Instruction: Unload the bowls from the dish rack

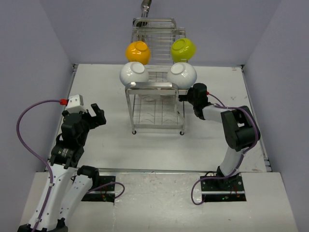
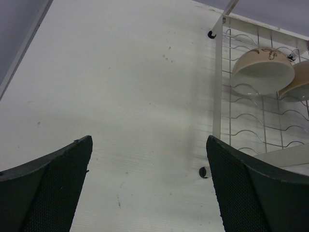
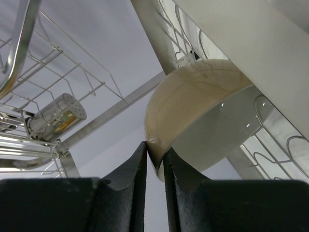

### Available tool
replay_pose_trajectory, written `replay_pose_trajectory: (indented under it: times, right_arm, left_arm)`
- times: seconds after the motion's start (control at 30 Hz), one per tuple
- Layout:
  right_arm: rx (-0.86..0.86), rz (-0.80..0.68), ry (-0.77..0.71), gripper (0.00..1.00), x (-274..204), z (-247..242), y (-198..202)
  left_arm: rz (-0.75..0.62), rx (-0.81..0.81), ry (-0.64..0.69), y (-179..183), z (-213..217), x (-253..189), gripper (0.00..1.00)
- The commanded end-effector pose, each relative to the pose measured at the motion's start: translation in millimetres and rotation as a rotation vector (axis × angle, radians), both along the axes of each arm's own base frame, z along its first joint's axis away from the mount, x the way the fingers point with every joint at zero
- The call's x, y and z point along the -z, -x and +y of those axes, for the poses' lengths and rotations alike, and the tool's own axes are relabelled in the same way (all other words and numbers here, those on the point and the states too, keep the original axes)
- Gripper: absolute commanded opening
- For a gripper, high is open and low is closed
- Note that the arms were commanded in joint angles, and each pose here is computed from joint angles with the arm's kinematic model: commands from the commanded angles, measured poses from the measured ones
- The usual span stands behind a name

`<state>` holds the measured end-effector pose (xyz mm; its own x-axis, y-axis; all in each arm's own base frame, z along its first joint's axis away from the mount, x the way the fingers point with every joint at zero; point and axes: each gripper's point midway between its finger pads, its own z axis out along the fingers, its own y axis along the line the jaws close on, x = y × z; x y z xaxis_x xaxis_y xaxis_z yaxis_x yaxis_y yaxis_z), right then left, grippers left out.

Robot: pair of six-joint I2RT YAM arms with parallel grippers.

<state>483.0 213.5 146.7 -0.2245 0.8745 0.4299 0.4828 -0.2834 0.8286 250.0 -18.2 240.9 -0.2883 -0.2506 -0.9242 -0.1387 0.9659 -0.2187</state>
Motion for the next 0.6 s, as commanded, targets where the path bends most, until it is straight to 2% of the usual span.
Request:
replay_pose_trajectory:
  times: [0.0, 0.2, 0.27, 0.57]
  right_arm:
    - [0.085, 0.017, -0.080, 0.17, -12.7, -8.2, -8.5]
    - [0.094, 0.008, -0.107, 0.07, -13.5, -9.3, -5.7]
    - [0.092, 0.006, -0.113, 0.00, -13.0, -8.9, -5.8]
    - [0.093, -0.022, -0.159, 0.00, -24.4, -7.8, -3.7]
  left_arm:
    - [-0.055, 0.021, -0.003, -4.0, -3.2, -12.7, 1.00]
    - [-0.056, 0.021, -0.003, -3.8, -3.2, -13.0, 1.00]
    - [-0.056, 0.023, -0.002, -3.9, -3.6, -12.7, 1.00]
    - [-0.056, 0.021, -0.003, -3.6, -3.2, -12.7, 1.00]
